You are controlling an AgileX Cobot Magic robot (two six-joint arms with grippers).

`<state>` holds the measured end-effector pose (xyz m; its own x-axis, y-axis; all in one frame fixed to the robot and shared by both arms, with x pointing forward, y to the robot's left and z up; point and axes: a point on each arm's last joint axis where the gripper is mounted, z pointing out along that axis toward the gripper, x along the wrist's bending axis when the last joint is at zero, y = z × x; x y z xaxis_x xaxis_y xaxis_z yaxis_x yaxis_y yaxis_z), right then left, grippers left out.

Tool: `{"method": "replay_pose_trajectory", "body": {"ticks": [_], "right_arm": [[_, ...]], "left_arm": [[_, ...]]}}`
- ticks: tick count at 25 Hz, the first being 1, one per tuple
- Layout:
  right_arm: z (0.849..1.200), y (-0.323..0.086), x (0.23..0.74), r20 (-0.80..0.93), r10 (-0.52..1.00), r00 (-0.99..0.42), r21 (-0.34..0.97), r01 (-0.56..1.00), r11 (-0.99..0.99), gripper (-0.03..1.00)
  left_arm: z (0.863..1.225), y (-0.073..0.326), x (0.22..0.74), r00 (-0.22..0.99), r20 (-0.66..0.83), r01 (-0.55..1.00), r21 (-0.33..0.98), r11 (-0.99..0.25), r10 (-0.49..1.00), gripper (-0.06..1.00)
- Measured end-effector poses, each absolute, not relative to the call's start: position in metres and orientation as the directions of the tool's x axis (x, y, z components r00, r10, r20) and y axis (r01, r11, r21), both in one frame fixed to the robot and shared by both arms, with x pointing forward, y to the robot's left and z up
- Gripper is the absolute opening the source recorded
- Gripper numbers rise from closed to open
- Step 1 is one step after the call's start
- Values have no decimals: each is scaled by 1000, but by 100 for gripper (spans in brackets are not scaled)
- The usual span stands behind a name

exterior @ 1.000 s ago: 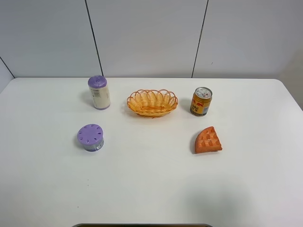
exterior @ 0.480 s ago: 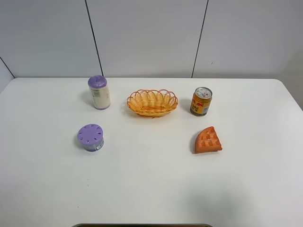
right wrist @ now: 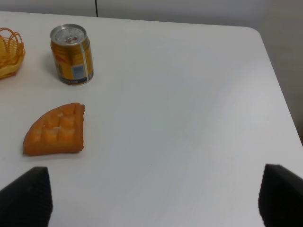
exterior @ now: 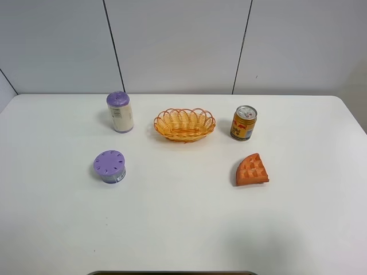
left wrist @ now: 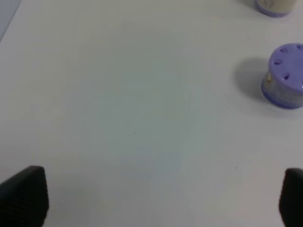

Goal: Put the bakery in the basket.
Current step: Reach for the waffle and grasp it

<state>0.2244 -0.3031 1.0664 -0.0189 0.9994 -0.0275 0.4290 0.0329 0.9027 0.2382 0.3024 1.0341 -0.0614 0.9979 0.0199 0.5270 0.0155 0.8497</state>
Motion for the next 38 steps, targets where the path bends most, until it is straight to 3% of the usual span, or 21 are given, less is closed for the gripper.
{"method": "replay_pose_trajectory", "body": {"ticks": [11,18,22,32,38], "right_arm": [[1084,-295,243,39,997,-65,861,508,0,86],[1121,-286,302,110,990,-85,743,668,-26,86],[1125,-282,346,140,987,-76,643,766,-32,86],[1078,-274,433,178,984,-21,350,936,-44,86],[1055,-271,462,198,980,-3,301,952,-58,86]], "left_arm": [[1034,302,238,-61,20,527,850,15,998,99],[1034,302,238,-61,20,527,850,15,998,99],[1034,302,238,-61,20,527,850,15,998,99],[1034,302,238,-61,20,527,850,15,998,99],[1034,302,238,-61,20,527,850,15,998,99]]}}
